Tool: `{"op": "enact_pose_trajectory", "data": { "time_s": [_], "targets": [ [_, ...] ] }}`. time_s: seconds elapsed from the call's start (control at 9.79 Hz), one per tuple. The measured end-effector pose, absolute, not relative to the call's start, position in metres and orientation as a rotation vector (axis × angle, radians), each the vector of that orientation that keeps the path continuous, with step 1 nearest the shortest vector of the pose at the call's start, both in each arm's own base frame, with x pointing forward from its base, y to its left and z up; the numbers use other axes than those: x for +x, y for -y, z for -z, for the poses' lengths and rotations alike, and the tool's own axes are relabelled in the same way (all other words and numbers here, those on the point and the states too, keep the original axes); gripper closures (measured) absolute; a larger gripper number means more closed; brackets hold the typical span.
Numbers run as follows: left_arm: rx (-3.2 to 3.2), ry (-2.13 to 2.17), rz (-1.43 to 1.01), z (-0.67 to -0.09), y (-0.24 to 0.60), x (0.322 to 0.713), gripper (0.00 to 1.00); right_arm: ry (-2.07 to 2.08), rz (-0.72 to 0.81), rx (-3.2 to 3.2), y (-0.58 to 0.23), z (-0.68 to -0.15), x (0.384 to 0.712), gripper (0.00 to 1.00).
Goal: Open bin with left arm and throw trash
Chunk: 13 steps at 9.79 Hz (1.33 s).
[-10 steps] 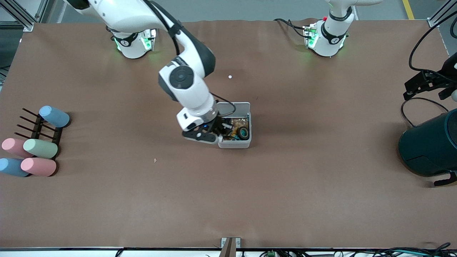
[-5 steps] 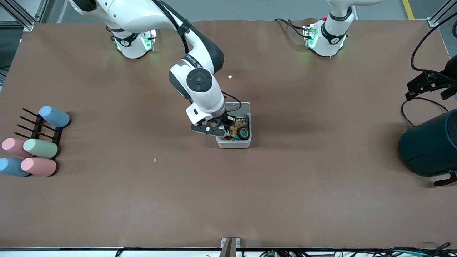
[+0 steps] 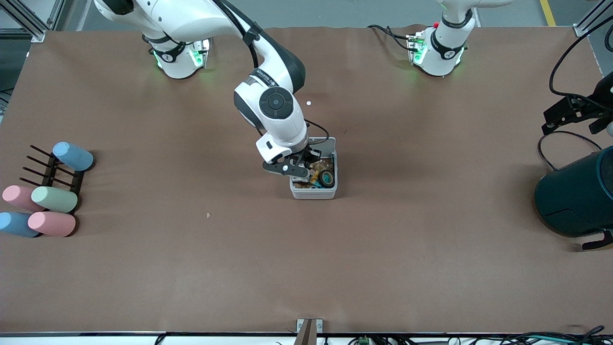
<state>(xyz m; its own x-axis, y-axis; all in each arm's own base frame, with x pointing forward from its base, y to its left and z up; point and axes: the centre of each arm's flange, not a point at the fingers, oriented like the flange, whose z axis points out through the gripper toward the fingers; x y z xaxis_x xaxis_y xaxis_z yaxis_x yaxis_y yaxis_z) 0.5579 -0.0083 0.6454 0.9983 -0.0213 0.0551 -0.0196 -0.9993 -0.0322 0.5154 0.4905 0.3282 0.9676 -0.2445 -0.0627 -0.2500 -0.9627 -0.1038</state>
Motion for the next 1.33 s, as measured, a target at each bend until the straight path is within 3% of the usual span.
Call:
{"op": "enact_pose_trajectory", "data": {
  "time_s": [0.31,0.51,0.61,1.02,1.33],
  "targets": [
    [-3.109,-0.038,0.086,-0.645,0.011,0.558,0.0,-0.39,-0.07,-3.001,-0.49,-0.323,0.519,0.76],
    [-3.109,-0.039,0.087,-0.645,0.011,0.558,0.0,-0.418,-0.061,-2.994,-0.486,-0.326,0.524,0.64],
    [-3.109,-0.039,0.087,-0.645,0.011,0.558,0.0,-0.424,-0.054,-2.988,-0.485,-0.33,0.527,0.51],
    [-3.109,-0.041,0.087,-0.645,0.012,0.558,0.0,-0.429,-0.03,-2.975,-0.484,-0.351,0.533,0.47],
    [-3.109,-0.044,0.087,-0.646,0.013,0.558,0.0,-0.564,-0.004,-2.98,-0.416,-0.43,0.566,0.43]
  ]
}}
